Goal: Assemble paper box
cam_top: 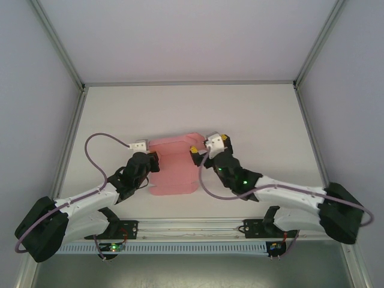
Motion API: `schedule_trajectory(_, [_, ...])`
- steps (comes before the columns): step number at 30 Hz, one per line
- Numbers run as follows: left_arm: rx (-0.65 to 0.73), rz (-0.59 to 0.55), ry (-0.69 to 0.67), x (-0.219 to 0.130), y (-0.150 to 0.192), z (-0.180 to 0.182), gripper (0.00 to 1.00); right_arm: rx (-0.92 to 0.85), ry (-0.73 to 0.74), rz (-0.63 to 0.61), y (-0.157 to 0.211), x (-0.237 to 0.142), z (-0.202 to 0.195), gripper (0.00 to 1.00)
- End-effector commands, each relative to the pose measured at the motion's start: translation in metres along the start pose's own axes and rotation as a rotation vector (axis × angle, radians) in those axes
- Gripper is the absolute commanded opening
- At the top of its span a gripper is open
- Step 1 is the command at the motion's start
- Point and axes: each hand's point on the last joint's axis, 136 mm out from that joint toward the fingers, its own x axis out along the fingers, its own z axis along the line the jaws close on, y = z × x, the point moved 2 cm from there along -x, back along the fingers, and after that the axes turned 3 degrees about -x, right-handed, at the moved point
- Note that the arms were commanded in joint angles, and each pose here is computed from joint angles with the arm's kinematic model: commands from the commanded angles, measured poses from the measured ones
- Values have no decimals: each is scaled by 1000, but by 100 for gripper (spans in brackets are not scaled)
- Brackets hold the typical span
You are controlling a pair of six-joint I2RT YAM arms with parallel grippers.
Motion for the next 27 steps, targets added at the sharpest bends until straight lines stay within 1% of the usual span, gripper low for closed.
schedule_trajectory(1, [-25, -43, 12, -3, -11, -6, 0, 32, -99, -15, 3, -21, -5, 98])
schedule_trajectory(3, [-21, -41, 22, -2, -12, -9, 0, 112, -97, -67, -5, -31, -25, 98])
schedule_trajectory(5, [-14, -34, 34, -2, -11, -11, 0, 220, -59, -102, -10, -38, -54, 98])
schedule_trajectory(8, [-14, -33, 42, -3, -11, -12, 0, 334, -8, -113, -7, -43, -91, 98])
schedule_trajectory(11, [-10, -30, 57, -3, -12, -15, 0, 384, -11, -87, 0, -43, -109, 98])
schedule_trajectory(14, [-4, -26, 77, -4, -12, -19, 0, 393, -40, -37, 8, -36, -111, 98])
schedule_trajectory(20, [9, -13, 102, -4, -11, -23, 0, 382, -135, 92, 23, -10, -97, 98])
schedule_trajectory(27, [3, -13, 104, -4, -11, -24, 0, 357, -303, 187, 33, 13, -70, 98])
